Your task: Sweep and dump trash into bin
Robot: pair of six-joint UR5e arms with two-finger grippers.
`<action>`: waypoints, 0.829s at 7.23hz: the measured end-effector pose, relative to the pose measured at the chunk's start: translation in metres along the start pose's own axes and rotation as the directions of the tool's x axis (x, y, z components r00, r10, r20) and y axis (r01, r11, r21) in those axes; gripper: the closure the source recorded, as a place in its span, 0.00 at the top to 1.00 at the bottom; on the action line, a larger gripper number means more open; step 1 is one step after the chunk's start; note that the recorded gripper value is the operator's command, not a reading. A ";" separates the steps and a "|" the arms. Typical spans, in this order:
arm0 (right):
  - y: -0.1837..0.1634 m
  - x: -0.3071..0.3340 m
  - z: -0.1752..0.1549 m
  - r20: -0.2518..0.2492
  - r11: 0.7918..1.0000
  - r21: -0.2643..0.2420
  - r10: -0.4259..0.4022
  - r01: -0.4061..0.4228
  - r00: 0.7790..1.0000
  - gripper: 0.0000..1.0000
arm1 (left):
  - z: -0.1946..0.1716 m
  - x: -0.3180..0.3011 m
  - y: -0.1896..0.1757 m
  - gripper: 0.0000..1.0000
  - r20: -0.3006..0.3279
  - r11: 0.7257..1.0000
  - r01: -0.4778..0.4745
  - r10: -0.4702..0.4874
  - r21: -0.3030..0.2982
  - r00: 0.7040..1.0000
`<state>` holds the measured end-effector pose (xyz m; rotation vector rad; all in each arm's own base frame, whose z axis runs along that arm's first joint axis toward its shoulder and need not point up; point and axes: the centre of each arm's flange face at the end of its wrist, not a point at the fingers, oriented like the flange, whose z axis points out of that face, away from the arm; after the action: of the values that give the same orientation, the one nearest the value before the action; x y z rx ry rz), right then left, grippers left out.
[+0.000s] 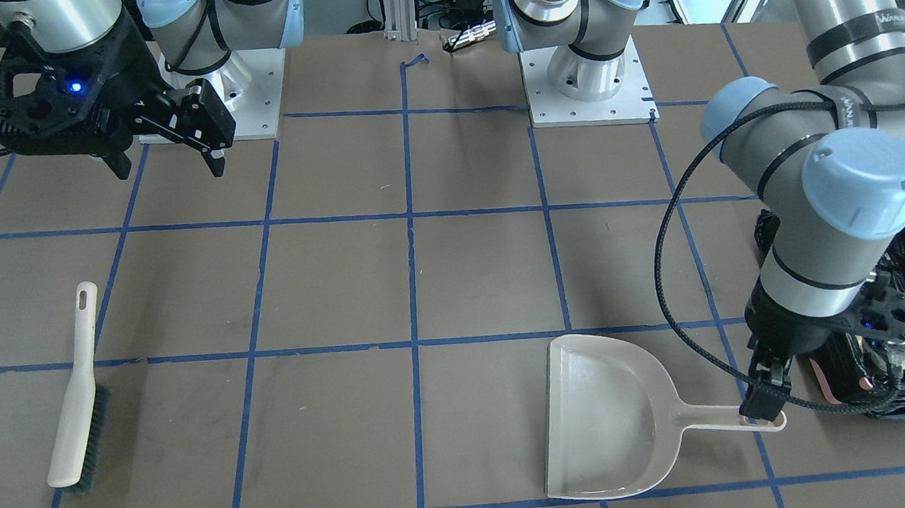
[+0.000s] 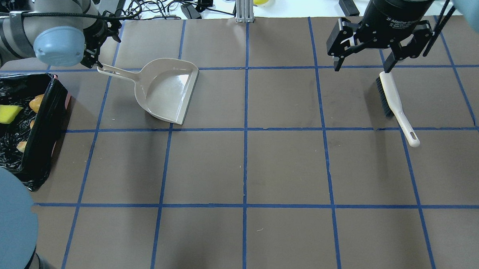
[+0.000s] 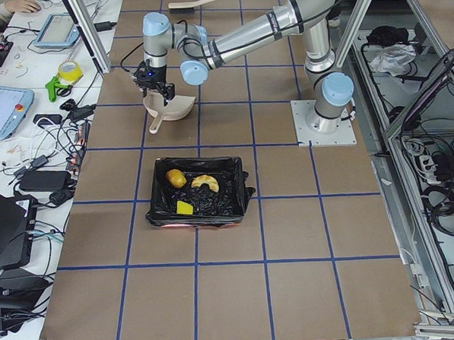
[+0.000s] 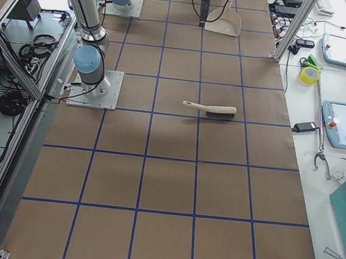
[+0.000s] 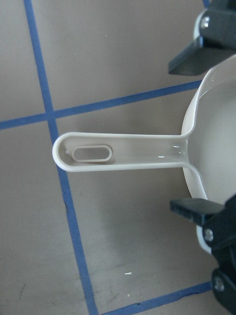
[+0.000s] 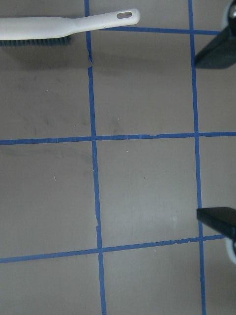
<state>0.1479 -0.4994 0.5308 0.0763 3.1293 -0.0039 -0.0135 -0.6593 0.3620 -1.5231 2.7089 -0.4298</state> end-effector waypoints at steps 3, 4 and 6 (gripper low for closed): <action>-0.001 -0.002 -0.001 0.011 1.000 0.008 0.004 -0.005 1.000 1.00 | -0.037 -0.029 0.015 1.00 0.100 0.971 -0.234 0.237 -0.041 0.966; 0.000 -0.002 -0.002 0.015 1.000 0.008 0.006 -0.006 1.000 1.00 | -0.047 -0.032 0.020 1.00 0.112 0.943 -0.331 0.334 -0.042 0.936; 0.000 -0.002 -0.001 0.017 1.000 0.006 0.006 -0.006 1.000 1.00 | -0.063 -0.034 0.038 1.00 0.030 0.884 -0.449 0.456 -0.130 0.889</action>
<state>0.1495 -0.4994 0.5322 0.0857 3.1123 -0.0144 -0.0362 -0.5967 0.4092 -0.8432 2.9549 -0.2048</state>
